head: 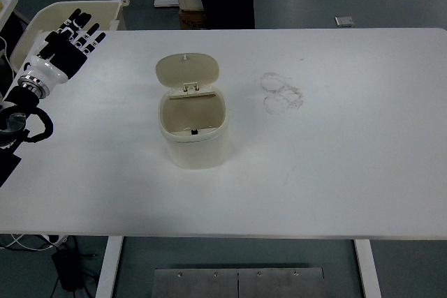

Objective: Close trash bin

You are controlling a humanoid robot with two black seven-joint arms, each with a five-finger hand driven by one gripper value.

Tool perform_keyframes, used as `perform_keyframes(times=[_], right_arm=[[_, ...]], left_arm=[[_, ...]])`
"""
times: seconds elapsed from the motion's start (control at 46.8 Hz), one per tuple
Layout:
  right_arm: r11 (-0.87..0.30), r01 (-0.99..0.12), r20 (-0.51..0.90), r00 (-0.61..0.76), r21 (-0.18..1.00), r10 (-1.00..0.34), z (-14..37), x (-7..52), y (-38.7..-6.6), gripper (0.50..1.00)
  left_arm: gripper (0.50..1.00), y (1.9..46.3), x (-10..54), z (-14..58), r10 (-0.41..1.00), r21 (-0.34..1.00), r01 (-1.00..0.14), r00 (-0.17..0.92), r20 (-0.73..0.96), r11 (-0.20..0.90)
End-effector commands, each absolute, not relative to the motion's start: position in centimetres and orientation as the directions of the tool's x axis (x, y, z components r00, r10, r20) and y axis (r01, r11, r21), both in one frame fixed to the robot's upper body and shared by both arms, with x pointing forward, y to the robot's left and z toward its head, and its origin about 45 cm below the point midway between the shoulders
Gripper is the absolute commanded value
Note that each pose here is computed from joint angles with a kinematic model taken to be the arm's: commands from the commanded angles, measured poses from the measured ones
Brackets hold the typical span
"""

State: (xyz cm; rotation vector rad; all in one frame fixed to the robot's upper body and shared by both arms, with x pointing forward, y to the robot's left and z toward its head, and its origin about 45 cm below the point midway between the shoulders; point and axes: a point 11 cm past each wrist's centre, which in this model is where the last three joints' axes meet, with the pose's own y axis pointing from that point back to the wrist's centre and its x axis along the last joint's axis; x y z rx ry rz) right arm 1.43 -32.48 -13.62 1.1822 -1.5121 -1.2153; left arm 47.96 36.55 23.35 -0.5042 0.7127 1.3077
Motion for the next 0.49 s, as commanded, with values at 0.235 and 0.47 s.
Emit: perform_keyframes(times=[0.235, 0.47], right_arm=[[0.084, -0.161, 0.051, -0.201, 0.983, -0.978, -13.6, 1.4, -32.5, 0.993], [0.084, -0.161, 0.051, -0.200, 0.983, -0.979, -13.6, 1.4, -32.5, 0.993]], left_arm=[[1.000, 35.2, 48.1, 24.0, 0.673, 0.046, -0.971, 0.127, -0.729, 0.233], [1.000, 34.3, 48.0, 25.9, 0.672, 0.023, -0.963, 0.171, -0.721, 0.269]])
